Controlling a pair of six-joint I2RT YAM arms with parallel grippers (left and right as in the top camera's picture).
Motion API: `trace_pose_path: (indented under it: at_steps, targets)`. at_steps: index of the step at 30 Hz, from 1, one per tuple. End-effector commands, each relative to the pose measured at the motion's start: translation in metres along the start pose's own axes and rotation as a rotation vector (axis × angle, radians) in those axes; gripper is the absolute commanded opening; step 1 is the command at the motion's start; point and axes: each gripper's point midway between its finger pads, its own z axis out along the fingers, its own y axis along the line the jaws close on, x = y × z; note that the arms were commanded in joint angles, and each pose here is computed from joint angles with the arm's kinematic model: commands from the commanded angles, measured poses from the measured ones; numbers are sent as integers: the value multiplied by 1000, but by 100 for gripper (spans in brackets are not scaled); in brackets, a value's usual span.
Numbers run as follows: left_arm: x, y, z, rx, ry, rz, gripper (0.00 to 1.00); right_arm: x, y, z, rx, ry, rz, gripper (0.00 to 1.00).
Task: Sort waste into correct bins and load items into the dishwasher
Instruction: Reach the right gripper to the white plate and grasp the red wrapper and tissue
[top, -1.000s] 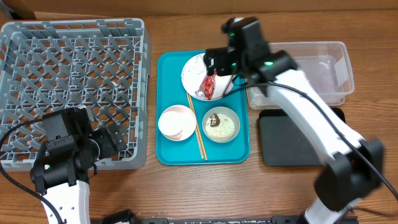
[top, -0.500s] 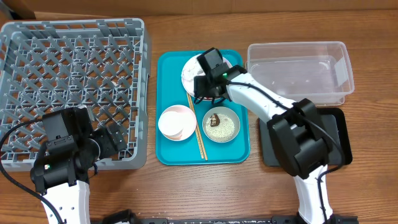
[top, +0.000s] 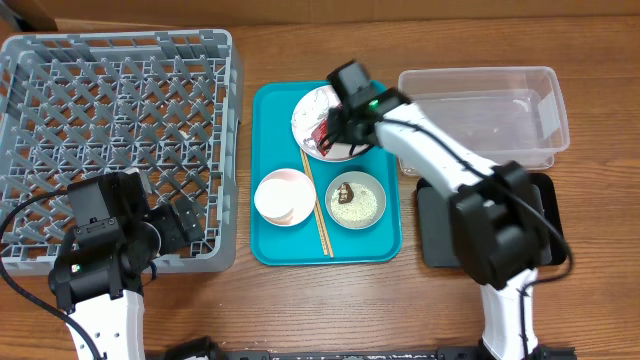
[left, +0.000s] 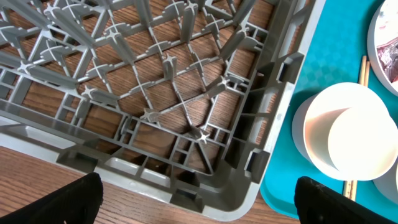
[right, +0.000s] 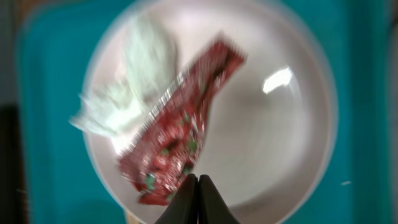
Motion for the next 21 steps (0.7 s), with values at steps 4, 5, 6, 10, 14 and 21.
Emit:
trace_pose_path:
  at_steps: [4, 5, 6, 10, 14, 21]
  targets:
    - [-7, -2, -5, 14, -20, 12, 100, -61, 16, -89, -133, -189, 43, 48]
    - [-7, -2, -5, 14, -20, 12, 100, -58, 18, -85, -134, -179, 39, 50]
    - [-7, -2, -5, 14, -20, 12, 100, -54, 20, -79, -129, -167, 31, 52]
    - [-7, -2, -5, 14, -19, 11, 100, -38, 37, -48, -127, -133, -6, 65]
    - [-7, -2, -5, 15, -19, 11, 100, -31, 43, -14, -71, -160, -33, 72]
    - [-7, -2, -5, 15, -19, 11, 100, -23, 39, 38, 10, -189, -53, 74]
